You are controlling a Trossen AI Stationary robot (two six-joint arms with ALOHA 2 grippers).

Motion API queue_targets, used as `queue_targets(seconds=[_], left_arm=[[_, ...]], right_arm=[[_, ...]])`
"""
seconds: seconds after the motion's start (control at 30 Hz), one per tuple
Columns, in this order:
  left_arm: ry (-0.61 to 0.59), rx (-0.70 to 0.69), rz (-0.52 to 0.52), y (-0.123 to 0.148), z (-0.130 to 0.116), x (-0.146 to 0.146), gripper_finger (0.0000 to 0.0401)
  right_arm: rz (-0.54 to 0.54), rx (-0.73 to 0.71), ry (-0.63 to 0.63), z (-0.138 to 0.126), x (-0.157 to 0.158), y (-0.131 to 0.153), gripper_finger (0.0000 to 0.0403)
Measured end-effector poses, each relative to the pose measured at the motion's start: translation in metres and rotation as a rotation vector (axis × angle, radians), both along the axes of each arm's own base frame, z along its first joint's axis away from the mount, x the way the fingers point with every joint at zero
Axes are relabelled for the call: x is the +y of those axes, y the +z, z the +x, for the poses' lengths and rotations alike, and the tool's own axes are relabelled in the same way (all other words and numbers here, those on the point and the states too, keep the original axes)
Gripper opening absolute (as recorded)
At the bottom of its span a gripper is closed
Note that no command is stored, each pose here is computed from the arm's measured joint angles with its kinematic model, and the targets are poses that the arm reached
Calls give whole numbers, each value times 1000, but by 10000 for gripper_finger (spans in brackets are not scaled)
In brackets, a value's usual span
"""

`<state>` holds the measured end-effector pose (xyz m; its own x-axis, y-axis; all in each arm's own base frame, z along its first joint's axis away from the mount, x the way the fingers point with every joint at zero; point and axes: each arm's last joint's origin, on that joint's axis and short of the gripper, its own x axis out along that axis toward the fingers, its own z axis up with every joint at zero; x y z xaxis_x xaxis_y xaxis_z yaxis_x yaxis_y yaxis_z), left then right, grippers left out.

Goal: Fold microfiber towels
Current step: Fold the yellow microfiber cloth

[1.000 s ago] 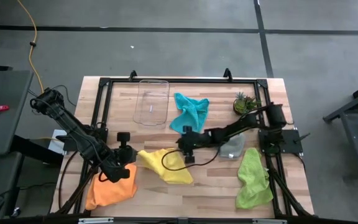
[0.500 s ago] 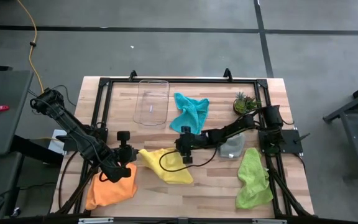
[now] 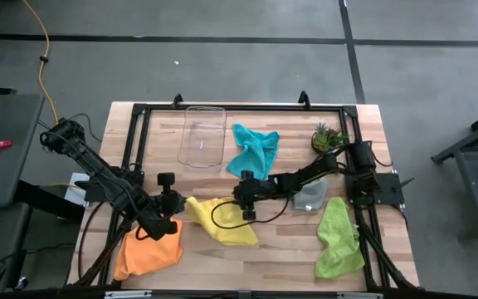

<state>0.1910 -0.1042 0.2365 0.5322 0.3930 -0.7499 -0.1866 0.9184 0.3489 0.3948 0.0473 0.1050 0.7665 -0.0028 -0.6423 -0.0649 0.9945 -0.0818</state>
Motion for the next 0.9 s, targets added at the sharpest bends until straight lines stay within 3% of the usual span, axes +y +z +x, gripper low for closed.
queue_targets(seconds=[0.47,0.9], left_arm=[[38,15,-23,0,9,13,0],[37,2,-30,0,10,13,0]], right_arm=[[-2,7,-1,0,0,-3,158],[16,-1,-19,0,-1,-3,26]])
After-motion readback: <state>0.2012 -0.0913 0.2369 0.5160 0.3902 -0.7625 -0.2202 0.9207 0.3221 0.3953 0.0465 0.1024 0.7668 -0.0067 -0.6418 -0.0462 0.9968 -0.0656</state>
